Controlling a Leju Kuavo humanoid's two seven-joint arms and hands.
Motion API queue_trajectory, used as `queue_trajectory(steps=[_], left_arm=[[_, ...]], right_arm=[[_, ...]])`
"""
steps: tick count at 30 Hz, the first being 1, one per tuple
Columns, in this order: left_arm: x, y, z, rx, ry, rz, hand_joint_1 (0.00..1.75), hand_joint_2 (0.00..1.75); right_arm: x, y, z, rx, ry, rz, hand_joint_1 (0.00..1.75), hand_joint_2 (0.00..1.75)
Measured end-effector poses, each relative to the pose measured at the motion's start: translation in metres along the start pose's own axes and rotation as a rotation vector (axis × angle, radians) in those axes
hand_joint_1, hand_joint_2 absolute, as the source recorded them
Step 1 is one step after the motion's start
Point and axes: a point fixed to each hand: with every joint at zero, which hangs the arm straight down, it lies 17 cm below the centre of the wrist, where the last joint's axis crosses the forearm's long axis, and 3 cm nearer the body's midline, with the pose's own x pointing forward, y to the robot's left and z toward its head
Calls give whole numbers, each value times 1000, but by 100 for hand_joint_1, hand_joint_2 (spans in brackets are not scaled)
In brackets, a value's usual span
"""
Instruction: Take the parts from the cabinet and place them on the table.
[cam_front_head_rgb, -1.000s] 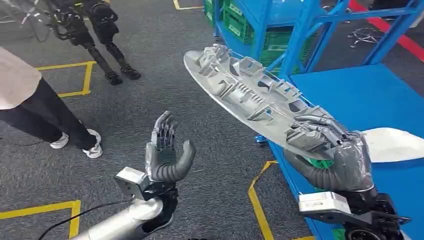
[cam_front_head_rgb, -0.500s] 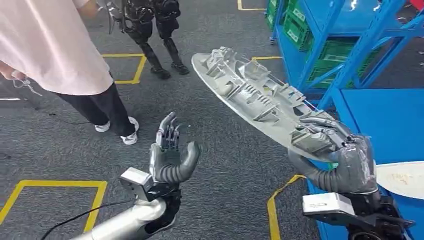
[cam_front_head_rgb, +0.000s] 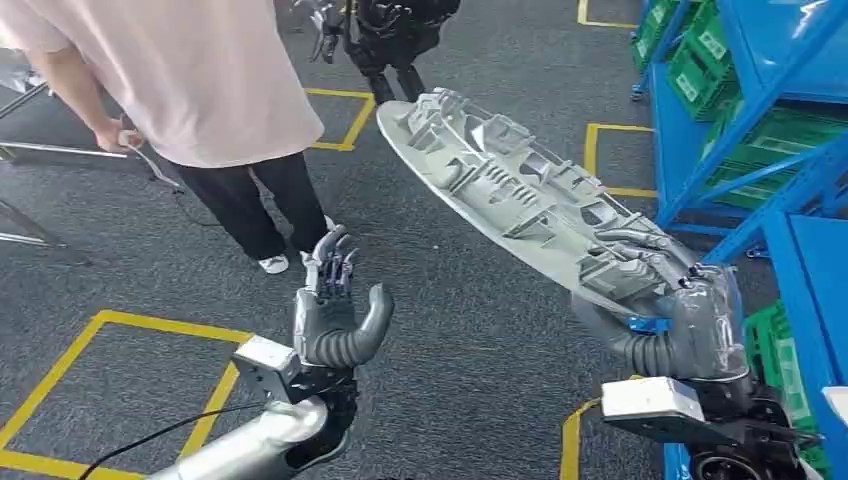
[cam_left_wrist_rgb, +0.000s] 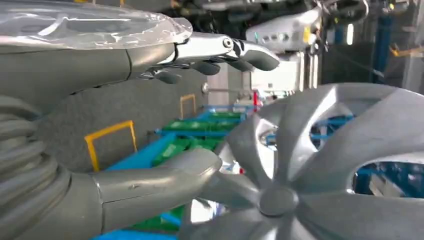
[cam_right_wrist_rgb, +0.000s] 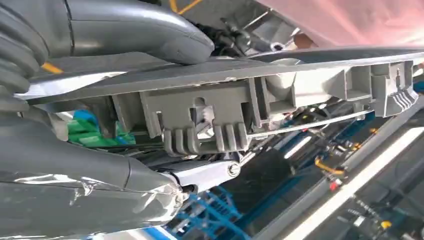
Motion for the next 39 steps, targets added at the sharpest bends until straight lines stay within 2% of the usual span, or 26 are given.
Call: queue_trajectory(steps=[39], left_arm=[[4, 3, 5, 1, -15, -39, 0, 175]], right_arm=[[-14, -1, 10, -7, 55, -19, 175, 175]])
